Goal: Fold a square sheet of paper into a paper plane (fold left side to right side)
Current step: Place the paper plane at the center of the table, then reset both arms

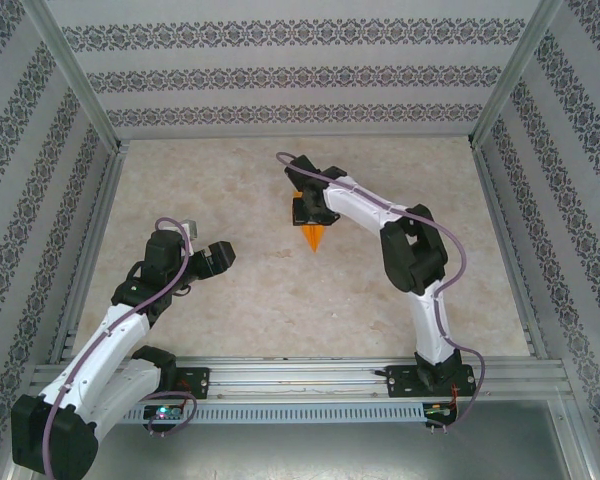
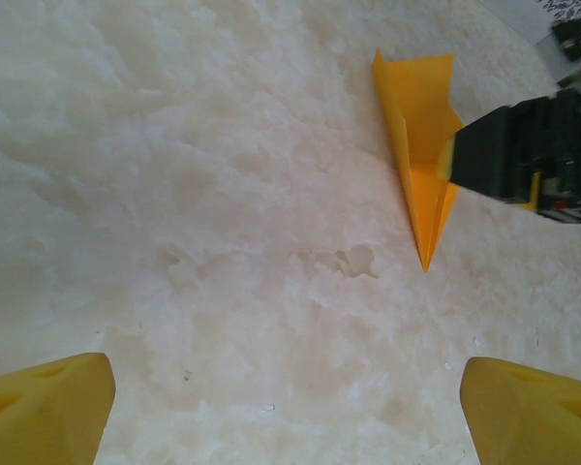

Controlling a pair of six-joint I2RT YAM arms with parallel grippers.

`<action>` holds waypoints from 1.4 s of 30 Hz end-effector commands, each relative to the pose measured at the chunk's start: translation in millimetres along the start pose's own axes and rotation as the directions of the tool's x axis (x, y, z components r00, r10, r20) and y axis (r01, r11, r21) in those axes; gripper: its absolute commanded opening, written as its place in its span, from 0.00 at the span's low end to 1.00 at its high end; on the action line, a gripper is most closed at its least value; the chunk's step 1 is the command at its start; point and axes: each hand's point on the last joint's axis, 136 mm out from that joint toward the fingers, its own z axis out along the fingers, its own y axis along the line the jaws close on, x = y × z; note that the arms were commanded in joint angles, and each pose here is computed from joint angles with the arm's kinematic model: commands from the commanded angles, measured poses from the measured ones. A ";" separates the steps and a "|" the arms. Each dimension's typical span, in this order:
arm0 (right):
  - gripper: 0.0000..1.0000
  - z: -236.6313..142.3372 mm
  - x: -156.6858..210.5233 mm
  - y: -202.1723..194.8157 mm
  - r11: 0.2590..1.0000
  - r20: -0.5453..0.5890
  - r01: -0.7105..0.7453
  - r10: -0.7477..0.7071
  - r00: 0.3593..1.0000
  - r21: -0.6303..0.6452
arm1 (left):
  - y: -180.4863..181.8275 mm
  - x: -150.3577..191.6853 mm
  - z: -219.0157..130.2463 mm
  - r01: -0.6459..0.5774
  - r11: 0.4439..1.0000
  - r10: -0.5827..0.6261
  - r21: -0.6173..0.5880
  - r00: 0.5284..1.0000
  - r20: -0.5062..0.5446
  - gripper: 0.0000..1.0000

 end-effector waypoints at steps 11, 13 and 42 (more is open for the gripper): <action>0.66 -135.3 -0.6 -24.2 0.991 0.306 0.132 -0.130 0.943 0.016 | -0.9 -30.5 -33.1 -0.046 0.997 0.053 -0.060 0.992 0.111 1.00; 0.70 -152.6 7.2 -37.0 0.990 0.351 0.135 -0.136 0.926 0.028 | 0.3 -34.1 -37.2 -0.048 0.996 0.057 -0.071 0.989 0.133 1.00; 0.98 -183.2 71.6 -216.8 0.998 0.715 -0.052 0.011 0.700 0.036 | 17.1 -57.0 -48.7 0.037 0.989 0.005 -0.143 0.959 0.282 1.00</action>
